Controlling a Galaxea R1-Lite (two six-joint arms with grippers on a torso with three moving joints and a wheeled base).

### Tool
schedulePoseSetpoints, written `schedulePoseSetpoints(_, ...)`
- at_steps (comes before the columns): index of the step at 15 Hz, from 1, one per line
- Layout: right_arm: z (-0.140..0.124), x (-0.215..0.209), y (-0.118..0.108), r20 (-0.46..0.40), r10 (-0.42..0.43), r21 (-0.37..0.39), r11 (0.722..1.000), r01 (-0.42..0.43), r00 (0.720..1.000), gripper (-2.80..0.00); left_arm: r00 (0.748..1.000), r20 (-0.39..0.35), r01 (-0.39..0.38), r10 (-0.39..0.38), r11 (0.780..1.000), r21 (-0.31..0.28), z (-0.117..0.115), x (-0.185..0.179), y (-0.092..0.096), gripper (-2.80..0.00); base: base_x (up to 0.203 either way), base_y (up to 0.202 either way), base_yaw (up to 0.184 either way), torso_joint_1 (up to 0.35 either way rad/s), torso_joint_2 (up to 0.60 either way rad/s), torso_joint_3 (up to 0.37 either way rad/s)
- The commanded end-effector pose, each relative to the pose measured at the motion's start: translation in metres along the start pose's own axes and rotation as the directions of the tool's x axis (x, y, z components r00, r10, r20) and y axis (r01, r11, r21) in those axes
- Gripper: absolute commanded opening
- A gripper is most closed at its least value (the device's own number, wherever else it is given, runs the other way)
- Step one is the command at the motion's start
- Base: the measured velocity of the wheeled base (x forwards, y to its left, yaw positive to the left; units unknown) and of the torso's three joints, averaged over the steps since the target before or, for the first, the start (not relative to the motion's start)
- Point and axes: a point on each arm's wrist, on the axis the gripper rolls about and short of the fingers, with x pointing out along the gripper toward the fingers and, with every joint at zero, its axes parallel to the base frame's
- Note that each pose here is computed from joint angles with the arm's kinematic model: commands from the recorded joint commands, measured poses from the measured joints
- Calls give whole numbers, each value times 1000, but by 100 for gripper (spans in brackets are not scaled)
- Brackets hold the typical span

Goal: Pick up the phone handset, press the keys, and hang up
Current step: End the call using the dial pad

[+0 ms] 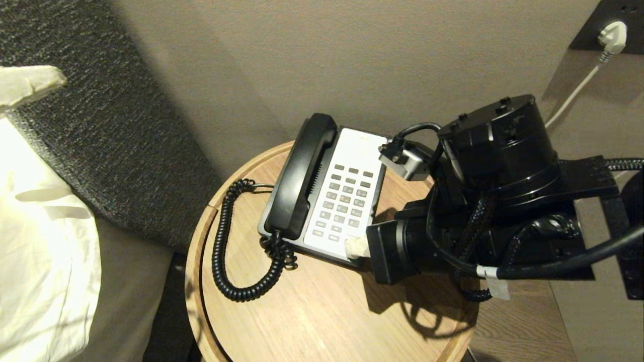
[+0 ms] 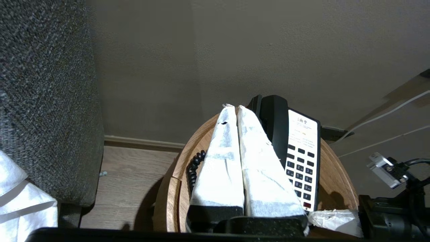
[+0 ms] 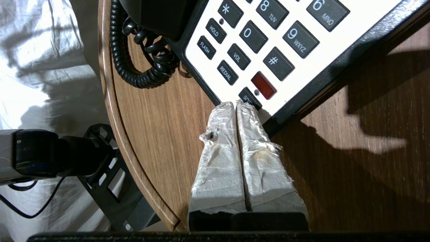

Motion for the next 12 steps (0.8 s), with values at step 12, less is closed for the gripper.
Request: schedulePoseSetpoints(12,2,10,-8,4,-24,6,1000,24,1000,-280,1000,22,6,-5,1000,-9,4,-6,1,-280,0,0,0,0,0,0)
